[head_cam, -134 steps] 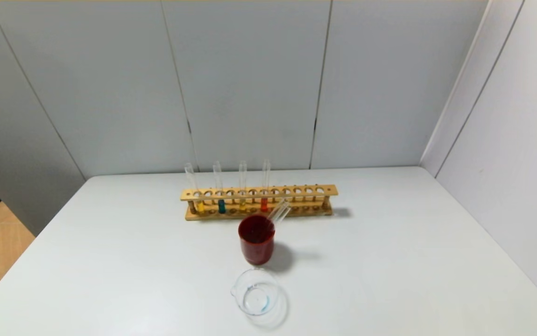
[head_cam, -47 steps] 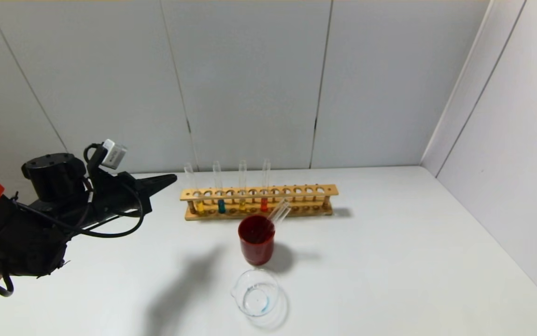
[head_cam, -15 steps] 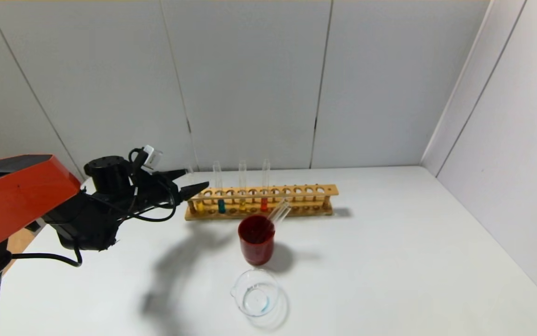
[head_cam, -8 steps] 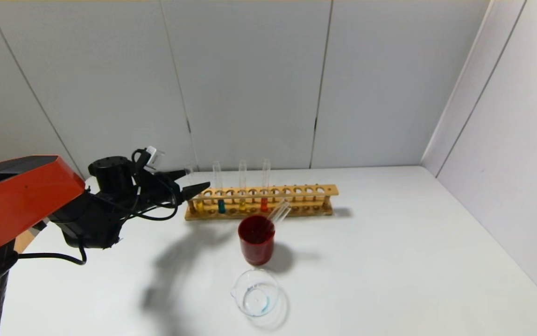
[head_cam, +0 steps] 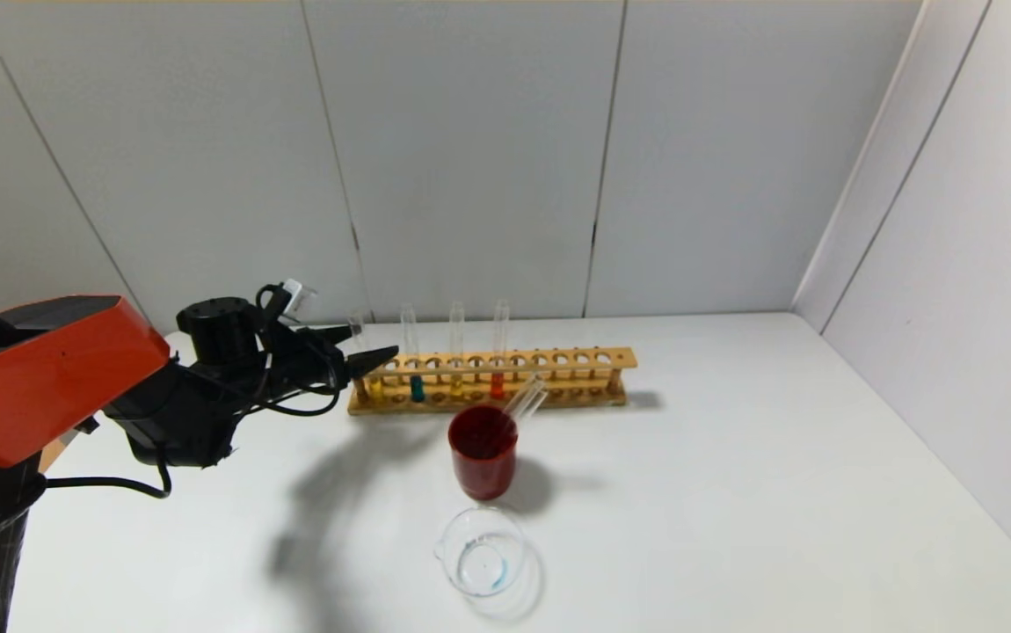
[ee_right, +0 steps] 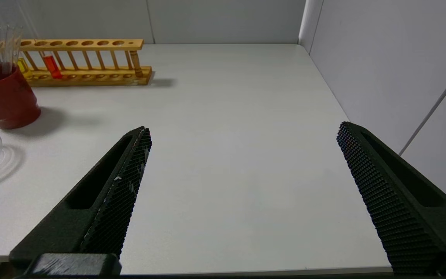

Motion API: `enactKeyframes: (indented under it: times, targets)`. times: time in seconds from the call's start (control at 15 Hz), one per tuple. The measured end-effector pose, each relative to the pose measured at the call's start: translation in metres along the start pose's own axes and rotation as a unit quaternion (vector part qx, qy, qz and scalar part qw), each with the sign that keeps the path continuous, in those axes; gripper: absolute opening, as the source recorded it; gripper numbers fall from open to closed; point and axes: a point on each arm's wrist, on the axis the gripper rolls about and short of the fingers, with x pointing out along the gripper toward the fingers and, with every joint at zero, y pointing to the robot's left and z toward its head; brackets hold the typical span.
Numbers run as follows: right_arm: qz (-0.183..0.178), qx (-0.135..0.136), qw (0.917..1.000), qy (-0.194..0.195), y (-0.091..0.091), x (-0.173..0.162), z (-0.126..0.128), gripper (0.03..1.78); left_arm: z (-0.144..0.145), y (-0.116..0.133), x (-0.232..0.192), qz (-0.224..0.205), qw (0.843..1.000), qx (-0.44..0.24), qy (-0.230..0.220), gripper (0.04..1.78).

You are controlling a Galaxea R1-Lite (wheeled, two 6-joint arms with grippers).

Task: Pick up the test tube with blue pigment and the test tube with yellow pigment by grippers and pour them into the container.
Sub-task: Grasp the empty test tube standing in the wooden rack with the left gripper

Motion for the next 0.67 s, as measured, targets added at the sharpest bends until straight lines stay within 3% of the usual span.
enactKeyframes:
  times: [0.13,0.53,0.67]
  targets:
    - [0.000,0.000,1.0000,0.000,0.0000,0.0000,0.0000,1.75,0.0002,0.0005,0.0005,0.000,1.000,0.000,-0.001,1.37]
    - [0.000,0.000,1.0000,0.000,0.0000,0.0000,0.0000,1.75,0.0003,-0.0015,0.0056,-0.006,1.000,0.003,-0.002,0.39]
    - [0.000,0.000,1.0000,0.000,0.0000,0.0000,0.0000,1.75,0.0005,-0.0013,0.0058,-0.006,1.000,0.003,-0.003,0.33]
